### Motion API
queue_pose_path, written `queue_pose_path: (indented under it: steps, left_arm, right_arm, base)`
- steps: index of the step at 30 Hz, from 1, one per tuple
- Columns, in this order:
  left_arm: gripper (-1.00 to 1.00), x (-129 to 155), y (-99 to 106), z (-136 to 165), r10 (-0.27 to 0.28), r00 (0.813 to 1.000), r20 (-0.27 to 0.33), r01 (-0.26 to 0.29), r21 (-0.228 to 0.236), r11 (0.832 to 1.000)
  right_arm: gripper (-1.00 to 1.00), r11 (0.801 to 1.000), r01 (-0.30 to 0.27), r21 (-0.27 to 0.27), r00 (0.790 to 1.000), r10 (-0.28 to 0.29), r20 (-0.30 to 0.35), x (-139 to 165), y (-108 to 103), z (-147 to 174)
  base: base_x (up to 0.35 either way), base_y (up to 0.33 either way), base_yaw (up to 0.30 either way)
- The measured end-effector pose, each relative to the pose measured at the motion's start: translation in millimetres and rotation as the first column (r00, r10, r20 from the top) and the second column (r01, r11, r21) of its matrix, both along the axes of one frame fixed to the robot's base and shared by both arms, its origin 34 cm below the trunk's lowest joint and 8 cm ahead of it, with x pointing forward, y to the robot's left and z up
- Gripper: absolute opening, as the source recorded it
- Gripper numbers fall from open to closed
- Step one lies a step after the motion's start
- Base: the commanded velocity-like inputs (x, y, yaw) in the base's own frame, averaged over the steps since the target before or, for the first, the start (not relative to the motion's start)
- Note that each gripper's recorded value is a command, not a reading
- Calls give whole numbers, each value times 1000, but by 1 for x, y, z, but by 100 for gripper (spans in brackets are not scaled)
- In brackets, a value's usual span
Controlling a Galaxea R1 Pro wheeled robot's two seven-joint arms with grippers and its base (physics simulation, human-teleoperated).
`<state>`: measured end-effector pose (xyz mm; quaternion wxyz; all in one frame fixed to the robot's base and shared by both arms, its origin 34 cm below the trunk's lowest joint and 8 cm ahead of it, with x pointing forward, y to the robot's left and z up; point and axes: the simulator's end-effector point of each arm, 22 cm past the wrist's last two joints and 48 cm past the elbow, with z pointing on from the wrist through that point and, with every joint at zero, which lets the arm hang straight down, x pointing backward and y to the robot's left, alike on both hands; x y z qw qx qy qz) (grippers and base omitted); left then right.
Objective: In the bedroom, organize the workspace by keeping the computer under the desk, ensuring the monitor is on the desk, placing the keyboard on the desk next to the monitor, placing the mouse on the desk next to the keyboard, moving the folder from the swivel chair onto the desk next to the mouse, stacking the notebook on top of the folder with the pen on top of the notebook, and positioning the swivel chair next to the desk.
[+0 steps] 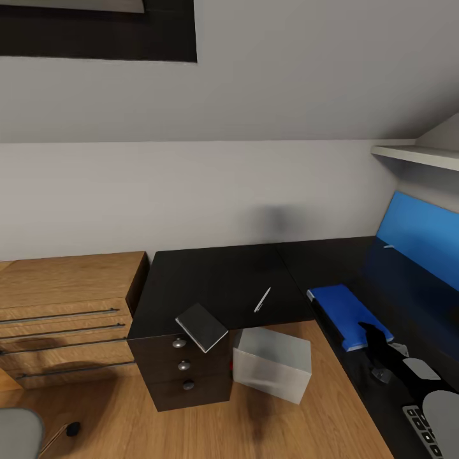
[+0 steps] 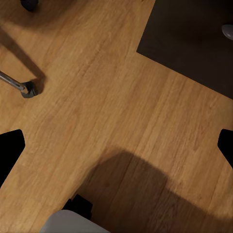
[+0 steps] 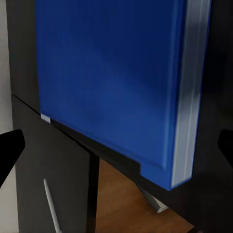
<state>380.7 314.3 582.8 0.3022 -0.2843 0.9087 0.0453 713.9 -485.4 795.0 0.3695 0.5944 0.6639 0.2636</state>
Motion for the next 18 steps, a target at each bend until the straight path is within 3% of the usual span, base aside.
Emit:
queue_pose_path:
  steps: [18]
  left_arm:
    - [100, 0, 1, 0, 0, 1000, 0, 0, 1, 1000]
  right_arm:
    - [100, 1000, 0, 0, 1000, 0, 0, 0, 0, 0]
  base:
    - [-2, 0, 0]
